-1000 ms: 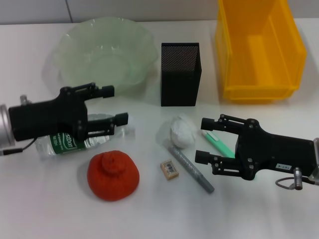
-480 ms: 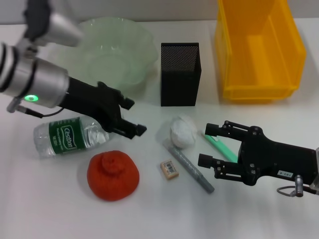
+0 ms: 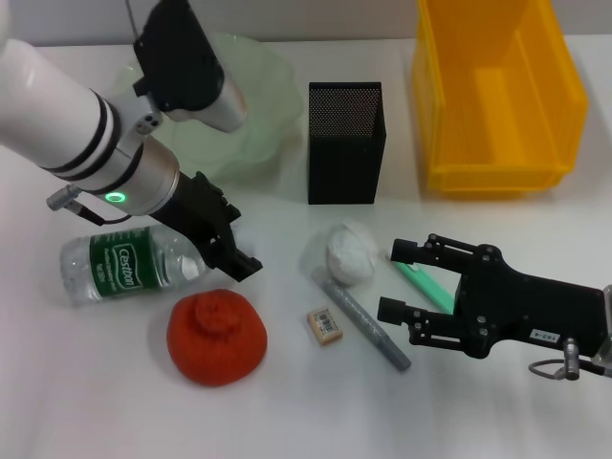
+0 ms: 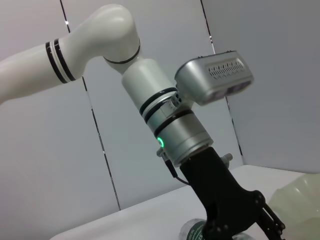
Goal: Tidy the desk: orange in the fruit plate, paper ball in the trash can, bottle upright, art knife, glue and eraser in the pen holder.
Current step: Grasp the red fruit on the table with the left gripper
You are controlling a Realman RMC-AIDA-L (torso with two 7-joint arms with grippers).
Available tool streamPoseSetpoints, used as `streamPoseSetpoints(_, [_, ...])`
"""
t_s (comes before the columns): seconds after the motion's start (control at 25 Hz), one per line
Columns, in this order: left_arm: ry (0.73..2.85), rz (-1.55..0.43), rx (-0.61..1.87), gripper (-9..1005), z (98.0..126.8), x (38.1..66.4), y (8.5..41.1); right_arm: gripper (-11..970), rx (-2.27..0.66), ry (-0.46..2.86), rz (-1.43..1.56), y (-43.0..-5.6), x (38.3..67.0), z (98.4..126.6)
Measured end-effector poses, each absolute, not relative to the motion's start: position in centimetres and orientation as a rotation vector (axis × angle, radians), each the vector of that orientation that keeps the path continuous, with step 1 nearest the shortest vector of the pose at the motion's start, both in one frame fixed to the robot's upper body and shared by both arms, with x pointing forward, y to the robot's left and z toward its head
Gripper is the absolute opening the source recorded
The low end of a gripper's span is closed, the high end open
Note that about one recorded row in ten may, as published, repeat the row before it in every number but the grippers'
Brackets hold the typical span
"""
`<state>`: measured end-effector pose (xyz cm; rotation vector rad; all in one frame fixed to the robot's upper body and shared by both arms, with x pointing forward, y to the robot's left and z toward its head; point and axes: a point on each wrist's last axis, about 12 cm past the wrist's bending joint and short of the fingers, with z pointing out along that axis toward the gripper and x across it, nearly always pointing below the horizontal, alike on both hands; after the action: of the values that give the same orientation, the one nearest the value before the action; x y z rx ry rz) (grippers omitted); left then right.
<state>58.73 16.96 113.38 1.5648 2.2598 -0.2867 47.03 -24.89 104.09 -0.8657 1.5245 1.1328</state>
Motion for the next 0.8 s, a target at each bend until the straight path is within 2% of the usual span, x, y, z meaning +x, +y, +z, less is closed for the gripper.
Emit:
streamPoseSetpoints(0.16, [2.268, -0.232, 1.565, 755, 113.3, 58.8, 16.7, 759, -0.865, 1.524, 1.133, -24.9, 47.0, 104.1])
streamPoseSetpoints(0.44, [2.119, -0.303, 1.488, 751, 114.8, 57.9, 16.9, 759, -0.863, 1.524, 1.133, -24.9, 47.0, 104.1])
streamPoseSetpoints(0.6, [2.002, -0.407, 1.430, 749, 115.4, 56.2, 17.9, 758, -0.827, 1.529, 1.113, -25.5, 46.8, 104.0])
streamPoseSetpoints(0.8, [1.944, -0.507, 1.383, 746, 114.6, 54.2, 20.0, 758, -0.757, 1.507, 1.053, -26.9, 46.2, 104.0])
